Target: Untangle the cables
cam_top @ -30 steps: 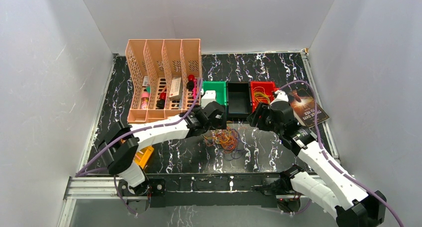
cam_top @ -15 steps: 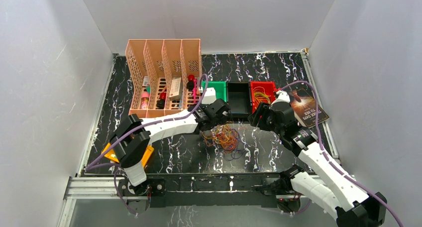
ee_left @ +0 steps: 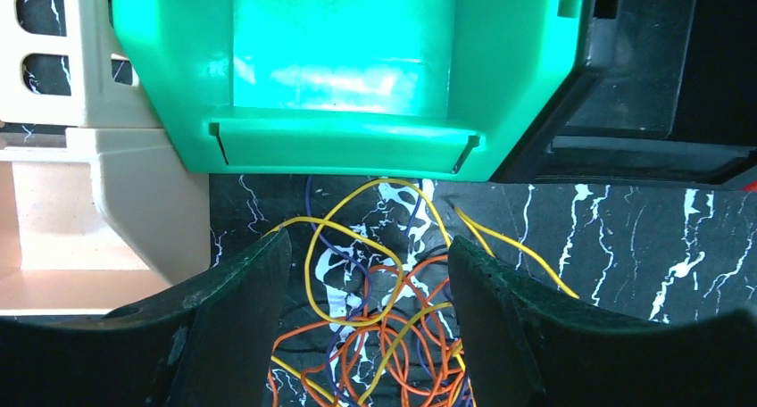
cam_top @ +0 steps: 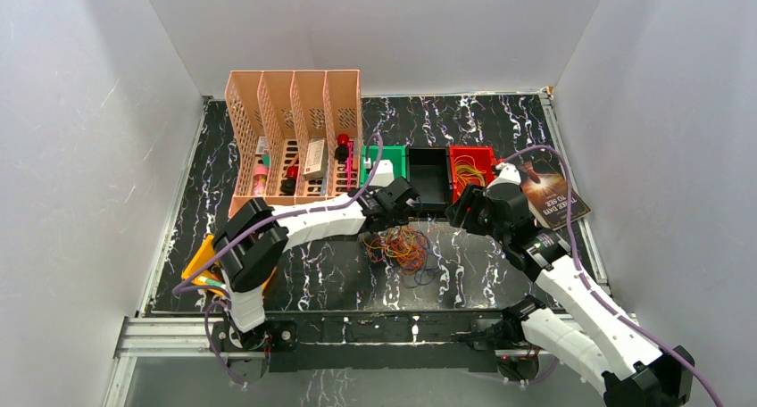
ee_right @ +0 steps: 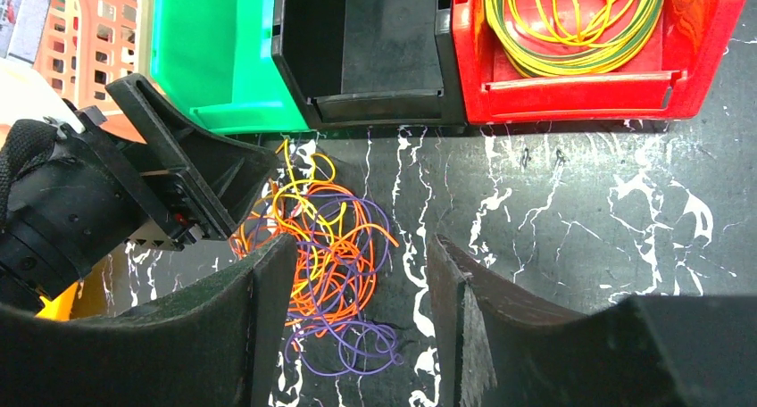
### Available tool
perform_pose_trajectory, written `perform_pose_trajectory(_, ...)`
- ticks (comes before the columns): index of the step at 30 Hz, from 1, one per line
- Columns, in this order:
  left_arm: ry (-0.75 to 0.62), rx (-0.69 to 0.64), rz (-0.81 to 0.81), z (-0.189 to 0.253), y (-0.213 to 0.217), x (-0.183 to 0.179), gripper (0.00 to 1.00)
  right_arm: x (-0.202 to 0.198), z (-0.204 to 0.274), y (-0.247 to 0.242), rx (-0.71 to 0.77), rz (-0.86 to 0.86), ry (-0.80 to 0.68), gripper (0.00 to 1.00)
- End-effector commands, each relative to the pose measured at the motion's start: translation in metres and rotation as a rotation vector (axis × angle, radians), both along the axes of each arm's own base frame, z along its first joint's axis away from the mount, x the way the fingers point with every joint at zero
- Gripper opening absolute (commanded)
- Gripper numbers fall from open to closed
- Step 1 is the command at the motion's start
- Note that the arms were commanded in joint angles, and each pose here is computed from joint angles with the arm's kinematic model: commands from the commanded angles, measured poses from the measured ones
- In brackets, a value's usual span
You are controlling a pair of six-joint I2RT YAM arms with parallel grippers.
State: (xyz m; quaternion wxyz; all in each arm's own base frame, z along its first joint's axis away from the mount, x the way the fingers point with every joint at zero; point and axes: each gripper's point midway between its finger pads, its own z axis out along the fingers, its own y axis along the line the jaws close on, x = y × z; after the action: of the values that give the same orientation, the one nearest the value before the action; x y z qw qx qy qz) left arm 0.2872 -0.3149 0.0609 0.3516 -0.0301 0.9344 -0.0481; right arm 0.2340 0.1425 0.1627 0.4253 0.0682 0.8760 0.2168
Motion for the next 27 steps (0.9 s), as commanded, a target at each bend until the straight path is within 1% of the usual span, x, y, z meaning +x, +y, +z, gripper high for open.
perform_pose_trajectory(1,-0.017,-0.026,0.007,0.008,-0.01,0.009,0.62,0.004,0.006,-0.002,-0.003,-0.01,-0.042,0.64)
perform_pose_trajectory(10,0.005,-0.028,0.003,0.002,-0.011,0.006,0.58,0.004,0.005,-0.002,-0.008,-0.007,-0.042,0.64)
perform_pose_trajectory(16,0.0,-0.021,0.014,-0.001,-0.01,0.007,0.51,0.004,0.004,-0.002,-0.012,-0.003,-0.041,0.64)
perform_pose_trajectory(21,-0.008,0.002,0.012,-0.004,-0.009,0.011,0.49,0.004,0.005,-0.004,-0.019,-0.008,-0.046,0.64)
perform_pose_trajectory(24,-0.005,0.014,0.012,-0.006,-0.007,0.011,0.44,0.003,0.006,-0.005,-0.02,-0.012,-0.047,0.64)
perform_pose_trajectory(27,-0.003,0.021,0.016,-0.009,-0.004,0.01,0.36,0.003,0.005,-0.005,-0.016,-0.012,-0.046,0.64)
